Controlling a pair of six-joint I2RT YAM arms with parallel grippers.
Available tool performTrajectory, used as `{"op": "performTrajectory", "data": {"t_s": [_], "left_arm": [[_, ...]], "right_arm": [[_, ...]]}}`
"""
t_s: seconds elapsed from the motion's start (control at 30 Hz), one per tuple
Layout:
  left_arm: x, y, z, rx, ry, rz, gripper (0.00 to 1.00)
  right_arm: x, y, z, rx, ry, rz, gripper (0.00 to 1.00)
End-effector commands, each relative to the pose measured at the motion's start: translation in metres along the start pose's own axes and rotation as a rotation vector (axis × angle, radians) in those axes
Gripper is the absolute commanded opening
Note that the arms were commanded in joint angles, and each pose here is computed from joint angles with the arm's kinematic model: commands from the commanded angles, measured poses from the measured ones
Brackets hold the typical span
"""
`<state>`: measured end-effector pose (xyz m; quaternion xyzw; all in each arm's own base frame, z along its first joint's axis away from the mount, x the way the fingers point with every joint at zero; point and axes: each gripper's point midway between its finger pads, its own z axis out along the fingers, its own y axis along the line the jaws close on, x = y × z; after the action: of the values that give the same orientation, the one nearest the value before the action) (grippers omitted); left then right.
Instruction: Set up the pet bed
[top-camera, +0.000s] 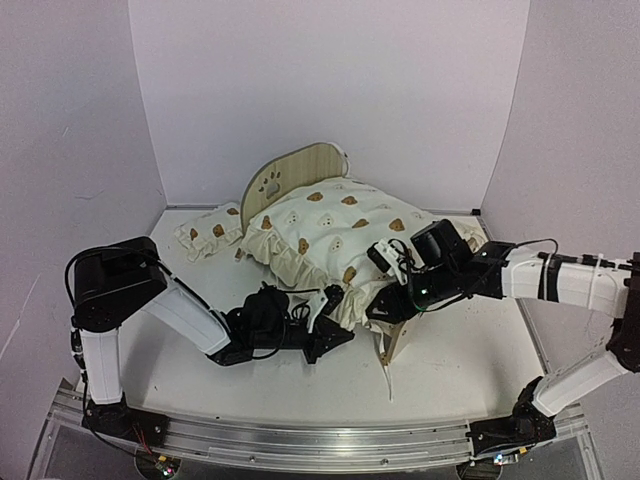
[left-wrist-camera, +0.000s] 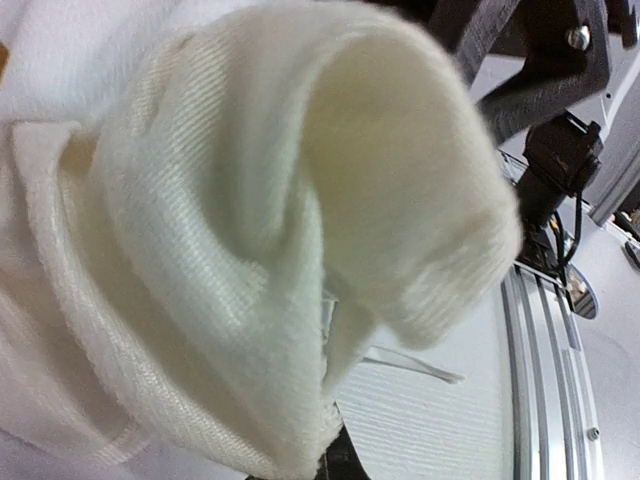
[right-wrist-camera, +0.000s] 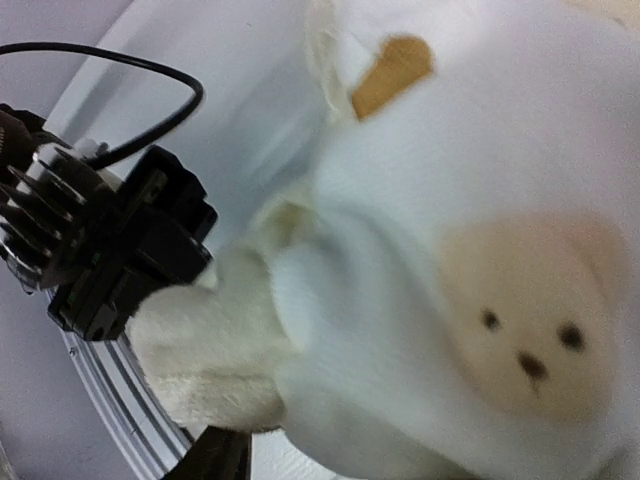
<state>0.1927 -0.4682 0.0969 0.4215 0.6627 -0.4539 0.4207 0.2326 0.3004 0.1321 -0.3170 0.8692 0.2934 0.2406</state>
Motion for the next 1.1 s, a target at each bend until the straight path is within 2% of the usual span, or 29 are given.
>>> {"op": "performTrajectory", "data": {"t_s": [0.0,0.1,0.2,0.3,0.37,0.4,0.5,0.57,0.7,0.83,0.9,0.93,1.07], "left_arm": [[0.012,-0.023,-0.005,0.099,0.097,-0.035,0.00],[0.018,-0.026,-0.006,0.118,0.132,-0.053,0.00],[0.013,-0.033,-0.008,0.140,0.137,-0.062,0.00],[0.007,-0.044,-0.011,0.184,0.144,-0.073,0.00],[0.005,-0.047,-0.014,0.195,0.149,-0.086,0.00],[0.006,-0.049,-0.015,0.202,0.157,-0.094,0.00],[0.008,-0.052,-0.019,0.208,0.172,-0.116,0.00],[0.010,-0.053,-0.020,0.206,0.183,-0.130,0.00],[0.013,-0.053,-0.020,0.190,0.207,-0.173,0.01],[0.025,-0.048,-0.024,0.146,0.258,-0.216,0.01],[0.032,-0.046,-0.027,0.127,0.275,-0.238,0.01],[0.034,-0.046,-0.029,0.122,0.282,-0.247,0.02],[0.037,-0.048,-0.035,0.109,0.294,-0.258,0.01]], "right_arm": [[0.044,-0.012,-0.047,0.168,0.211,0.144,0.49],[0.057,-0.010,-0.069,0.202,0.272,0.173,0.58],[0.073,-0.006,-0.084,0.207,0.327,0.198,0.61],[0.088,0.013,-0.078,0.117,0.345,0.240,0.62],[0.089,0.037,-0.060,0.042,0.279,0.230,0.62],[0.094,0.045,-0.049,0.059,0.250,0.225,0.62],[0.100,0.039,-0.018,0.202,0.112,0.184,0.63],[0.108,0.018,-0.005,0.345,0.021,0.178,0.64],[0.127,-0.009,0.018,0.494,-0.021,0.152,0.66],[0.137,-0.019,0.036,0.536,-0.055,0.125,0.65],[0.143,-0.024,0.041,0.562,-0.051,0.098,0.61],[0.146,-0.026,0.041,0.570,-0.052,0.104,0.55],[0.150,-0.021,0.032,0.556,-0.081,0.108,0.17]]}}
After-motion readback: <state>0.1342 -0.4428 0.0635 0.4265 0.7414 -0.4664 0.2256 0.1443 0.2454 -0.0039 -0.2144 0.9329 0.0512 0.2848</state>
